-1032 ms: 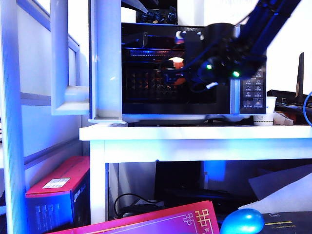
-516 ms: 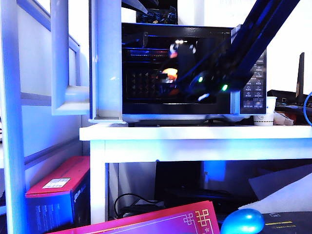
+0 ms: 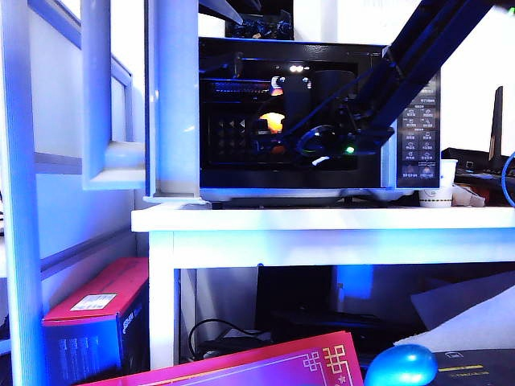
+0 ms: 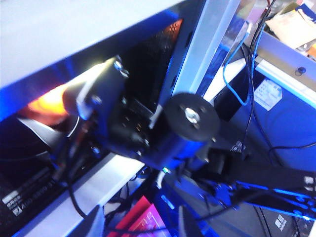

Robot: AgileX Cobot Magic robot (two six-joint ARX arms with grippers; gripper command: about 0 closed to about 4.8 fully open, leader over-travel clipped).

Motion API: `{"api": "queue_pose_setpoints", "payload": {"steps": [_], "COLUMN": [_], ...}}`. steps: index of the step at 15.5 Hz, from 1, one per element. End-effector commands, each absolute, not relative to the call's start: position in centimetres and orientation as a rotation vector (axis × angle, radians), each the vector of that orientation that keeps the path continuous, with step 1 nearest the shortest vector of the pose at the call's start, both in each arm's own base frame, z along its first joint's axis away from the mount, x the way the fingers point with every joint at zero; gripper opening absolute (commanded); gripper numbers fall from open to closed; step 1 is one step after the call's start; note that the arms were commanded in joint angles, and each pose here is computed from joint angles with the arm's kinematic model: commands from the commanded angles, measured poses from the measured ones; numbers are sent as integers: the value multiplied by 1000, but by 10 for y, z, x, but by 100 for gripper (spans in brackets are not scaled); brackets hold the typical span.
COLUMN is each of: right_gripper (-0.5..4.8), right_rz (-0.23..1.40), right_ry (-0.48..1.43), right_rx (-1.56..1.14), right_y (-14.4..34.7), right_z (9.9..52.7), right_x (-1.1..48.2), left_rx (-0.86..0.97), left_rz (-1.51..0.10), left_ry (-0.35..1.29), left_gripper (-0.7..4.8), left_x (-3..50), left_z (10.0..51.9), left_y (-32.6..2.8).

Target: Open the microwave door, place the orange inside the microwave, then close the microwave door.

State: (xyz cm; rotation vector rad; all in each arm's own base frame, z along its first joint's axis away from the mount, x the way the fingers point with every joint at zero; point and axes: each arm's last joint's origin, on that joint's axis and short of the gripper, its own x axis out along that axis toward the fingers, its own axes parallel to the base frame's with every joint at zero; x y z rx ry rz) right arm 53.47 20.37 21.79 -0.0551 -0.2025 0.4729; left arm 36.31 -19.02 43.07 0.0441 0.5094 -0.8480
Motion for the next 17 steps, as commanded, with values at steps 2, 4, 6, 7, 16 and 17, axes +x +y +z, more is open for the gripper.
{"api": "queue_pose_setpoints", "payload": {"steps": [2,4,6,7,16,17], "right_gripper": [209,209,209,209,166,244], "right_rz": [473,459,460,461,461,470], "right_ry": [-182,-177,-164,-151,-130,-130], "right_rx": [-57,-57,-59,-61,-64,-64], "right_y": [208,208,210,211,213,213], "right_z": [218,219,218,217,215,215], "right_x": [542,544,548,550,553,553], "left_rx": [48,48,48,48,48,48], "left_rz": [-850,-850,-850,-850,-849,-849], "left_ry": [497,498,501,504,518,518], "left_gripper": [206,206,206,206,206,206], "left_x": [361,361,361,361,361,361], "left_z": [434,434,433,433,432,432], "left_y": [-189,-189,-189,-189,-189,-189]}}
